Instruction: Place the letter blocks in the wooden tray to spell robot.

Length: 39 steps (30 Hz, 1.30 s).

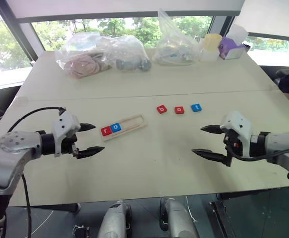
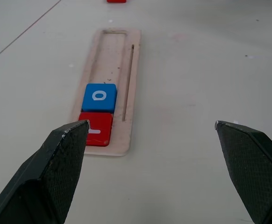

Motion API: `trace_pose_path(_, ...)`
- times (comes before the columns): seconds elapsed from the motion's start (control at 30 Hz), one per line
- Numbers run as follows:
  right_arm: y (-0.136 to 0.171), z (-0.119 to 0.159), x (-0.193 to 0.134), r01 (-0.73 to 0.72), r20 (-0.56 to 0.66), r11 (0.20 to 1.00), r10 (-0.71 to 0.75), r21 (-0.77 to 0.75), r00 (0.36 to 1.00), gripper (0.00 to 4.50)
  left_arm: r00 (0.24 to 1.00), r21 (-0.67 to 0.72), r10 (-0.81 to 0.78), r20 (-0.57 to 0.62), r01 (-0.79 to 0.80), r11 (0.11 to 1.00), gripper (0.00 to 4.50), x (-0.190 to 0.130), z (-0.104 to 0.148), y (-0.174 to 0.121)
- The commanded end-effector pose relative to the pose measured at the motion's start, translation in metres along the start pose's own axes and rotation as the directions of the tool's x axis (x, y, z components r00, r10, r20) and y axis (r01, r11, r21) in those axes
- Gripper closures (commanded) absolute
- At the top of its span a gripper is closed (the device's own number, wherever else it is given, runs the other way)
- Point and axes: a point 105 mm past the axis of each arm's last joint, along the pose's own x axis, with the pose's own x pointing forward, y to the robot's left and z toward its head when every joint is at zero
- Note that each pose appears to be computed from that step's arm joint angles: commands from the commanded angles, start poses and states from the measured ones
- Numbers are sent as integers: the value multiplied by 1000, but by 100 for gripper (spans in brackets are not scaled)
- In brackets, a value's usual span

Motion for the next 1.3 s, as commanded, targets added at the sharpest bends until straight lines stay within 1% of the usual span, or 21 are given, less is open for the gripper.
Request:
trace_pose_path(0.03,3,13,3,15,43,999,-14,-43,999,3,999,83,39,17,-40,996,0,6,3,11)
trace_pose_path(0.1,6,12,5,11,40,999,-9,-47,999,3,999,101,39,13,-40,994,0,11,0,14)
trace_pose_path(0.2,8,11,8,17,41,999,-15,-45,999,3,999,84,19,34,-22,996,0,17,-3,19)
trace_pose_path(0.3,8,15,12,26,62,999,-24,-38,998,3,999,102,27,45,-31,994,0,27,-3,31)
trace_pose_path(0.47,13,11,17,32,56,999,-30,-32,998,3,999,130,9,39,-14,991,0,45,-10,43)
trace_pose_path(0.57,14,11,17,41,58,999,-40,-25,998,3,999,129,-3,50,-3,992,0,52,-9,47)
trace_pose_path(0.7,16,11,17,49,60,999,-48,-20,997,3,998,121,-30,53,23,992,0,59,-11,47)
trace_pose_path(0.93,17,9,17,54,50,998,-53,-20,997,3,995,117,-97,37,92,989,0,67,-16,39)
trace_pose_path(1.3,19,9,19,49,48,999,-48,-20,998,3,997,142,-72,-6,72,987,0,76,-26,42)
